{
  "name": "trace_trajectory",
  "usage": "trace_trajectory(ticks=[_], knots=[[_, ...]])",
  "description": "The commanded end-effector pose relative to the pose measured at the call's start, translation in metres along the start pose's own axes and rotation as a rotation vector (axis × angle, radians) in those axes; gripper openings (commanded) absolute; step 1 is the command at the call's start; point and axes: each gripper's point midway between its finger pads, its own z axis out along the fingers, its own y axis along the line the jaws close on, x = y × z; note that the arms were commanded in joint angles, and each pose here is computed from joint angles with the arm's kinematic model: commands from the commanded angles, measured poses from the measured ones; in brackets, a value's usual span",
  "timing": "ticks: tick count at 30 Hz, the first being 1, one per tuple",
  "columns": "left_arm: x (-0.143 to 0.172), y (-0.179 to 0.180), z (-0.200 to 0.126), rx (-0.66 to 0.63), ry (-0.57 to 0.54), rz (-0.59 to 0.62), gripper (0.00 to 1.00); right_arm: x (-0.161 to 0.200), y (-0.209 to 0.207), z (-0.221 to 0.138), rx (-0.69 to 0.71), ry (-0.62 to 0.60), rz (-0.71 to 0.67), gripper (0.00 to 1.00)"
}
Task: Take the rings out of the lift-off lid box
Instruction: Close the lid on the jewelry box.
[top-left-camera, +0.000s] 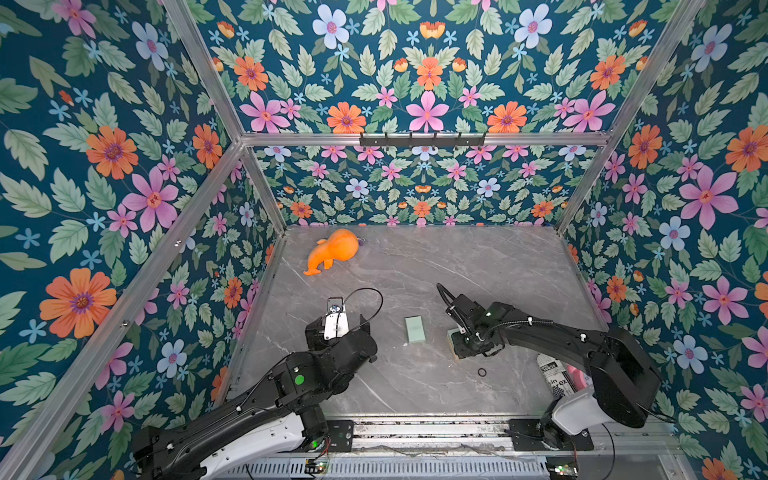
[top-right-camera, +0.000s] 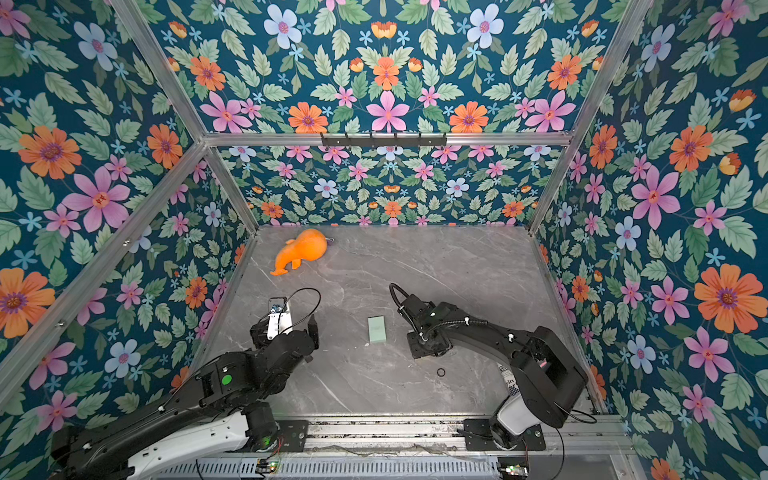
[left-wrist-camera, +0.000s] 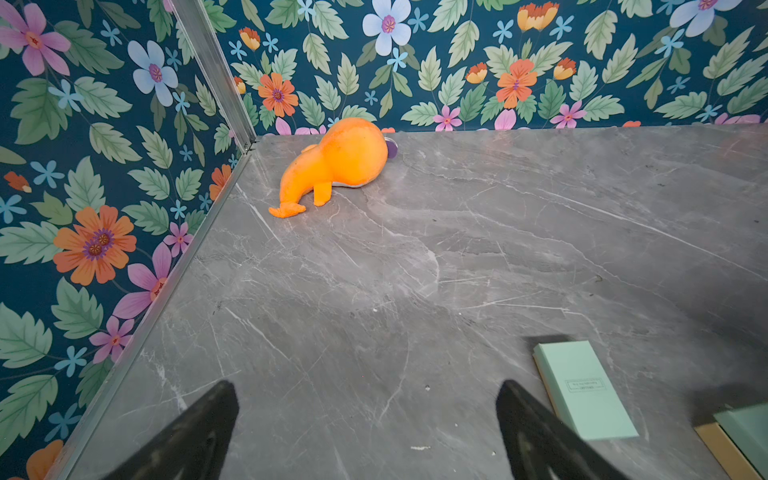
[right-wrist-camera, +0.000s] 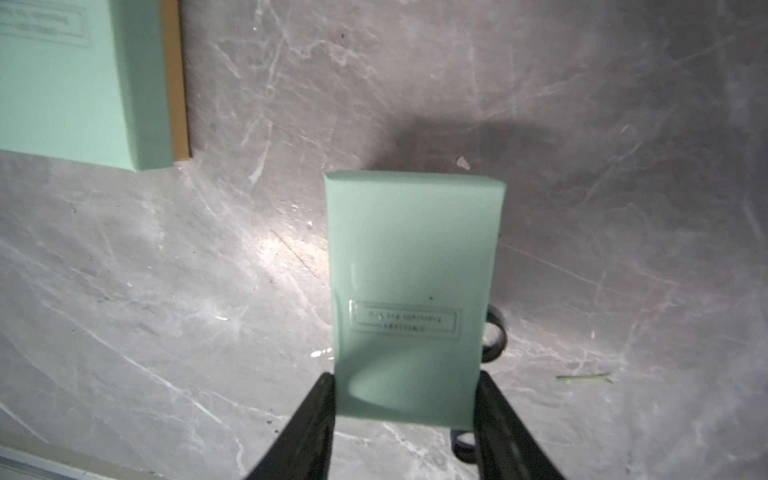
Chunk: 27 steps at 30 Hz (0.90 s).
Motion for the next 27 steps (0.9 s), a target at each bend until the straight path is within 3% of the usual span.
trace_trajectory(ticks=[1,27], knots=[[-0.002,0.002,-0.001,-0.008,-0.005,-0.005,0.99,0.000,0.000,0.000,0.003,-0.001,0.006,0.38],[-0.003,0.002,-0.001,-0.007,-0.006,-0.007,1.00,0.011,0.002,0.006,-0.005,0.038,0.019,0.36]])
